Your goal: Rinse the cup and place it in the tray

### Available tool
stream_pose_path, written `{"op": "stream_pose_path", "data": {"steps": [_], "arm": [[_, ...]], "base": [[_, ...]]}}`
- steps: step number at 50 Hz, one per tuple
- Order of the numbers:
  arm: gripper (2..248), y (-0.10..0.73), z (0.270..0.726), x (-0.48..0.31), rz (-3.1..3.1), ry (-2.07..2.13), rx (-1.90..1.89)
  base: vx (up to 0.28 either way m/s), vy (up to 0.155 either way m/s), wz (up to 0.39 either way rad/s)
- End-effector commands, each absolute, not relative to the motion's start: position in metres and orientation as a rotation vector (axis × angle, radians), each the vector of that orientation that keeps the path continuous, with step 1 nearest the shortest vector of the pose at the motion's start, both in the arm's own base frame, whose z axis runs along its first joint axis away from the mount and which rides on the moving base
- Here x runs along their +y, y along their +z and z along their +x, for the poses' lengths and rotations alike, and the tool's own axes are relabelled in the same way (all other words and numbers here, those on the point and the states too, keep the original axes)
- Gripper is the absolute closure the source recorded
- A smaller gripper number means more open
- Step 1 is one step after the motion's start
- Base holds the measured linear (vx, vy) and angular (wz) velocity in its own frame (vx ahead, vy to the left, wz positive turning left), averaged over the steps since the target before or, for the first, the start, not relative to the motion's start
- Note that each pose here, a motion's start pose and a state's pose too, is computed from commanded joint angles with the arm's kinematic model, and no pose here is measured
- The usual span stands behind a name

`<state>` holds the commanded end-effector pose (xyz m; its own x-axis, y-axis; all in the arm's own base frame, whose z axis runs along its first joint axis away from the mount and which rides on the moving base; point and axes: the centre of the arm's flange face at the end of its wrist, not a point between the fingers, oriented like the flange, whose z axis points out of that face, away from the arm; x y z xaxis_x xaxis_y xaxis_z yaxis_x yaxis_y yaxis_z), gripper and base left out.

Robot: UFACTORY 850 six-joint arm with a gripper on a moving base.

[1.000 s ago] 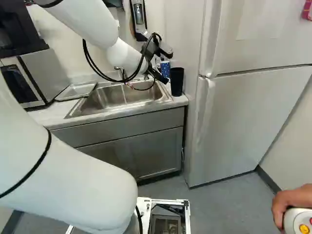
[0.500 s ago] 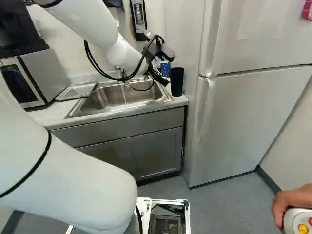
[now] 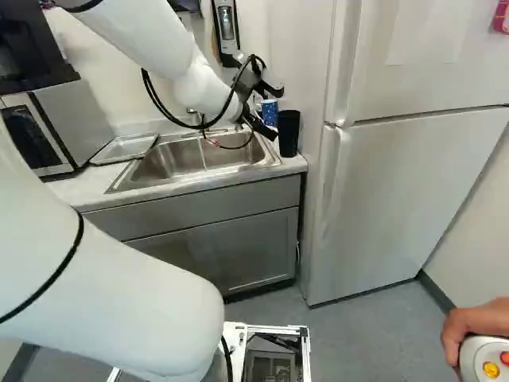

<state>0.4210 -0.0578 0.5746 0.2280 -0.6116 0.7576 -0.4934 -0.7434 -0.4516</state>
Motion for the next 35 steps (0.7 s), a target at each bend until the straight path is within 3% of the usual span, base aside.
{"op": "stream_pose_path", "data": {"steps": [35], "arm": [[3, 0.571, 0.435, -0.069, -2.257, -1.428, 1.338]], "base": [[0.000, 0.000, 0.000]]}}
